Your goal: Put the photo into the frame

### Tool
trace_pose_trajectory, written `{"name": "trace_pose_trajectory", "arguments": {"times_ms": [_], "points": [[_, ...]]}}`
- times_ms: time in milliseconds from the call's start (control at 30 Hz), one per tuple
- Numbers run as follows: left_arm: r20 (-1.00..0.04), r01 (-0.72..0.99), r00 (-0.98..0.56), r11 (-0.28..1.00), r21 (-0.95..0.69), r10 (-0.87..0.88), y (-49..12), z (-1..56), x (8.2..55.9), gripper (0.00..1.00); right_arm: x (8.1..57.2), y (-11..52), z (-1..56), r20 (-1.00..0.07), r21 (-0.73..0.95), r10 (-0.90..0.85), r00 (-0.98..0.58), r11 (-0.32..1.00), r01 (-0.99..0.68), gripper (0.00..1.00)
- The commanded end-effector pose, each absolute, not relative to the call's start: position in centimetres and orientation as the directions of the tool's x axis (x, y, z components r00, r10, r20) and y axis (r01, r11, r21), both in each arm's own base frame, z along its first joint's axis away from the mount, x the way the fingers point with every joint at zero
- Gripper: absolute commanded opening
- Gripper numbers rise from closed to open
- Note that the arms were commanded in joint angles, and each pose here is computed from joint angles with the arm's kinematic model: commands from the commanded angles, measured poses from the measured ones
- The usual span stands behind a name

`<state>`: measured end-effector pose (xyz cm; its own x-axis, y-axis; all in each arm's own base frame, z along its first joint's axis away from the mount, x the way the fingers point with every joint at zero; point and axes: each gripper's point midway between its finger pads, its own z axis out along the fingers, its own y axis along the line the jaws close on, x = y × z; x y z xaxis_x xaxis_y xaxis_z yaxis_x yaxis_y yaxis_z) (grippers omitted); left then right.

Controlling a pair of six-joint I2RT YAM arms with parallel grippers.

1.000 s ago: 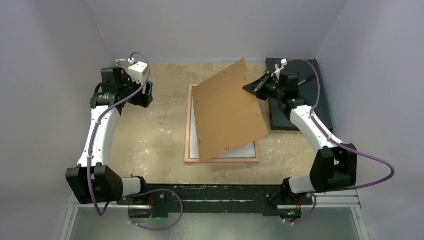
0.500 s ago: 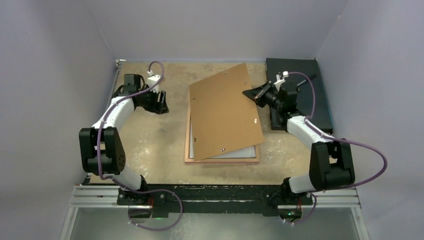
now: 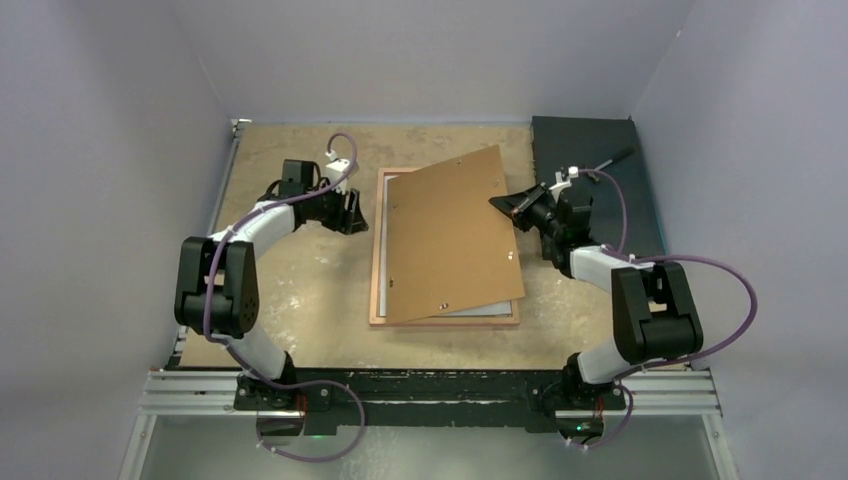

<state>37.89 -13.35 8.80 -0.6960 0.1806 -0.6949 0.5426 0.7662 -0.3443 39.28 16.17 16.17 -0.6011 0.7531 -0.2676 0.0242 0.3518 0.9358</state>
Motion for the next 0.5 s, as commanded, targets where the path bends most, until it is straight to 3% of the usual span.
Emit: {"name": "trace_pose_trajectory", "arguments": {"times_ms": [0,467], "points": [[-0.736,0.559,-0.659,0.757,-0.339,0.158,-14.2,9.1,39.0,0.51,39.8,16.6,19.3,-0.274,0.958,0.761,-0.588,0.272,-0.094,0.0],[-0.676,0.533,-0.716,0.763,-0.365,0.177,-15.2,4.8,38.3,0.37,40.8,16.2,17.5,-0.261,0.962,0.764,-0.59,0.259,-0.089,0.0]]}}
